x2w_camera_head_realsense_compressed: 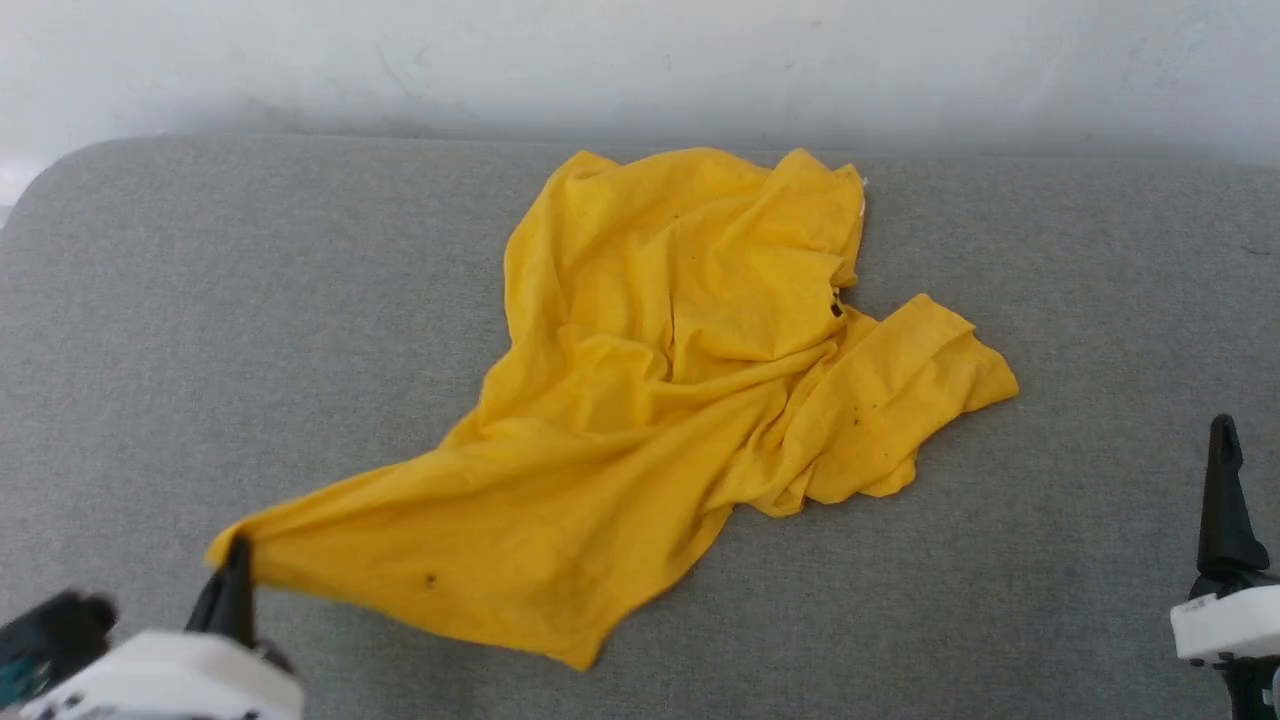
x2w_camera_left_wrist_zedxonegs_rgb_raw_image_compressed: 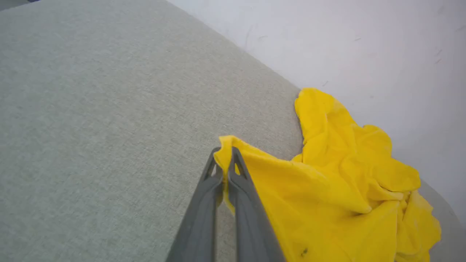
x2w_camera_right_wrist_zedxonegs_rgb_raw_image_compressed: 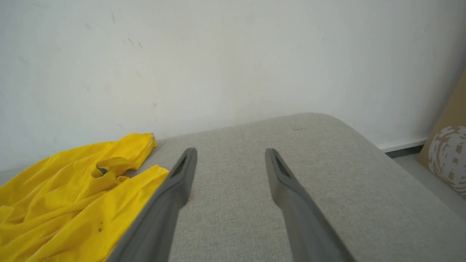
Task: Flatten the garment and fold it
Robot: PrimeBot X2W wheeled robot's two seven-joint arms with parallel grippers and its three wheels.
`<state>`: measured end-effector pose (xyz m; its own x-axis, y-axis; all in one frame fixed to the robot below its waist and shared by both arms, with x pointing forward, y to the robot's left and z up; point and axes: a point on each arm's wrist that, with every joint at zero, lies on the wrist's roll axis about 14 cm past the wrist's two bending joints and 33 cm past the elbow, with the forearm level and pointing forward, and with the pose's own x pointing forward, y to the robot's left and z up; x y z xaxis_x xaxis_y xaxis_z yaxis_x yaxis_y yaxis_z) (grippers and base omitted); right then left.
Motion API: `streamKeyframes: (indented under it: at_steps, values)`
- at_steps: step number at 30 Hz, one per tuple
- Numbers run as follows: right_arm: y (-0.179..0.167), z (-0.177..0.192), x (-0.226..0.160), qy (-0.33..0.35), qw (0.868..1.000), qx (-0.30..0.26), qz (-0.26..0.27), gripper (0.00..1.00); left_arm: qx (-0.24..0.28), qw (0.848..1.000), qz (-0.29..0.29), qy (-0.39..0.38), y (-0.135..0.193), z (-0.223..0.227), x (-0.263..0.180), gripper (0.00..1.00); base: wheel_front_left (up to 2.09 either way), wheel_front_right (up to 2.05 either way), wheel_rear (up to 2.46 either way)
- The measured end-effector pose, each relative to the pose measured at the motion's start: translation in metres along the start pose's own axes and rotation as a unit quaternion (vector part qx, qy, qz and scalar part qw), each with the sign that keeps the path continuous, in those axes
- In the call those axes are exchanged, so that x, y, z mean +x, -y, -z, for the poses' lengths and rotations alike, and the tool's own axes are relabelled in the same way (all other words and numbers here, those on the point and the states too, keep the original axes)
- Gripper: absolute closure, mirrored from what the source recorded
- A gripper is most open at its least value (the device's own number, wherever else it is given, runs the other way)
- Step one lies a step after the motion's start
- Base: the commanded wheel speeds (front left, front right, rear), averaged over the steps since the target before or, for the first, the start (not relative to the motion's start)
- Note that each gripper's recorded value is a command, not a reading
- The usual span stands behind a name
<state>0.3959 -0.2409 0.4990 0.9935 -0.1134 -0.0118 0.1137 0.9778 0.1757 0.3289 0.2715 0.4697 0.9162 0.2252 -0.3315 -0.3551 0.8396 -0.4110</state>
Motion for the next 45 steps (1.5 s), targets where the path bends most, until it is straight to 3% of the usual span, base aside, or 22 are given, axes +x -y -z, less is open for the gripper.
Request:
streamKeyframes:
  at_steps: [4,8,12,21,30,45]
  values:
    - [0.000,0.003,0.001,-0.005,1.000,-0.002,-0.001,0.00,-0.002,0.997,-0.081,0.008,-0.050,-0.002,-0.024,1.00,0.00,0.00,0.00]
    - [-0.009,0.007,0.005,-0.015,1.000,-0.002,-0.013,0.00,-0.009,0.994,-0.105,0.022,-0.066,-0.009,-0.035,1.00,0.00,0.00,0.00]
    - [-0.024,0.012,0.010,-0.027,0.999,-0.011,-0.035,0.00,-0.008,0.995,-0.099,0.030,-0.061,-0.012,-0.035,1.00,0.00,0.00,0.00]
    - [-0.082,0.011,0.046,-0.085,0.990,-0.043,-0.105,0.00,-0.003,0.999,-0.021,0.031,-0.012,-0.016,-0.004,1.00,0.00,0.00,0.00]
    - [-0.115,0.058,0.062,-0.264,0.948,-0.109,-0.140,0.00,0.002,1.000,0.003,0.009,0.004,-0.004,0.011,1.00,0.00,0.00,0.00]
    - [-0.137,0.118,0.087,-0.351,0.897,-0.178,-0.201,0.00,0.000,1.000,-0.018,-0.016,-0.010,0.010,0.016,1.00,0.00,0.00,0.00]
